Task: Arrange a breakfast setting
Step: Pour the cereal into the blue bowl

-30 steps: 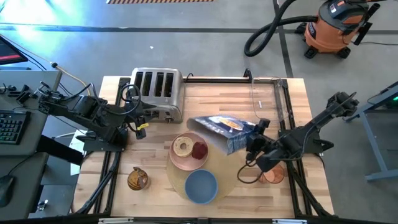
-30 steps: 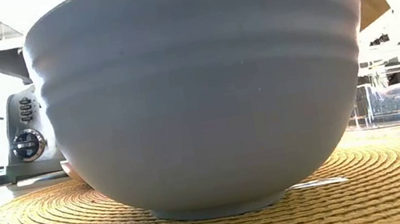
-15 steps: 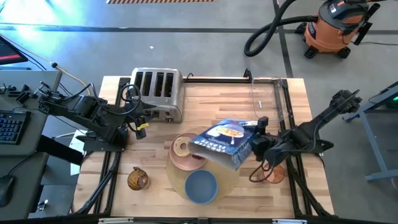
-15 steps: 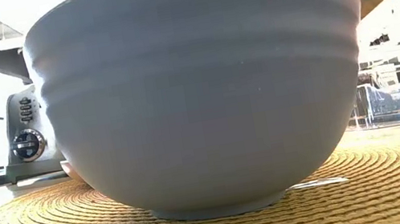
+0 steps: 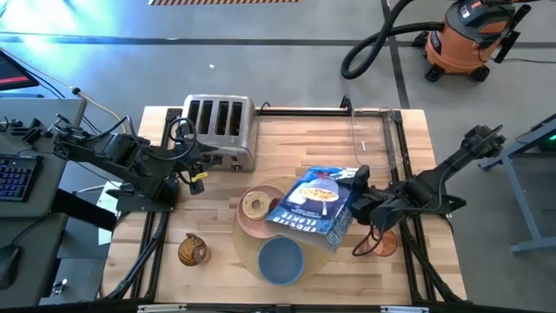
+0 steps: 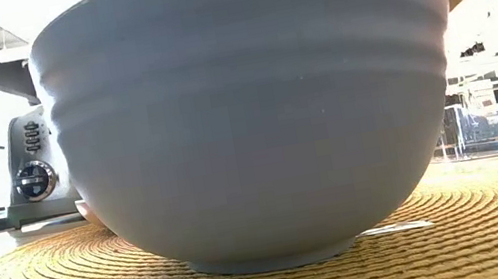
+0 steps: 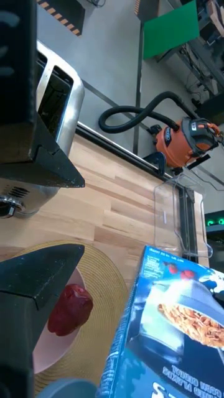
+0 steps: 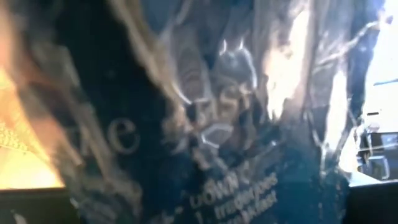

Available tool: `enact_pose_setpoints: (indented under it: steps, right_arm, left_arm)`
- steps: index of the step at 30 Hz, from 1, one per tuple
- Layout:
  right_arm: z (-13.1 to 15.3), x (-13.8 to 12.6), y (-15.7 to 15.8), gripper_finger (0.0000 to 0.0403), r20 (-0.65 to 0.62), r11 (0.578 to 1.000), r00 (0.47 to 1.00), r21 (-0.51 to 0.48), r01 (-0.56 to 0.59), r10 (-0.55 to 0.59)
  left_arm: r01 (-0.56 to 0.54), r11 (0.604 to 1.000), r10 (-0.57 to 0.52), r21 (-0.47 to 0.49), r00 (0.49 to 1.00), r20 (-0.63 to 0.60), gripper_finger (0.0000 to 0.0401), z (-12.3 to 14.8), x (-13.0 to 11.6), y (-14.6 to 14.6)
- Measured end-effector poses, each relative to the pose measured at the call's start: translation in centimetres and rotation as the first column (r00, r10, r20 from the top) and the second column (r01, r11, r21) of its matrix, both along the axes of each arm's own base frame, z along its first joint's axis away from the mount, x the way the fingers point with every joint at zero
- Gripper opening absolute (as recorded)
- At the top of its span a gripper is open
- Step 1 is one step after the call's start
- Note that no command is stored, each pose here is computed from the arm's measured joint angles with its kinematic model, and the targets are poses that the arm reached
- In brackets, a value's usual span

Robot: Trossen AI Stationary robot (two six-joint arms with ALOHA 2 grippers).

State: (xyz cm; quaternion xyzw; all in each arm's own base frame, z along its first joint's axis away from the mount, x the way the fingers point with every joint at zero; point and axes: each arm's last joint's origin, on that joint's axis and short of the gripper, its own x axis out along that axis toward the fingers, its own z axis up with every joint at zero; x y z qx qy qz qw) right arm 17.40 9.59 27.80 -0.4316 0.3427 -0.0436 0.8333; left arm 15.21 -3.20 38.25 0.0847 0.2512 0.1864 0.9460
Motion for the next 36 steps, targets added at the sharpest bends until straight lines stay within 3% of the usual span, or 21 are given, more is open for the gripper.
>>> enact_pose_setpoints:
  steps: [19,36]
  right_arm:
    - [0.3,0.3,0.2,0.0238,-0.061,0.976,0.989,-0.170,-0.140,0.131]
    - [1.1,1.0,0.6,0.0237,-0.089,0.900,0.967,-0.352,-0.256,0.240]
  left_arm:
    - [0.000,1.000,0.000,0.000,1.000,0.000,0.0149,0.0,0.0,0.0]
    - [0.000,1.000,0.000,0.000,1.000,0.000,0.0149,0.0,0.0,0.0]
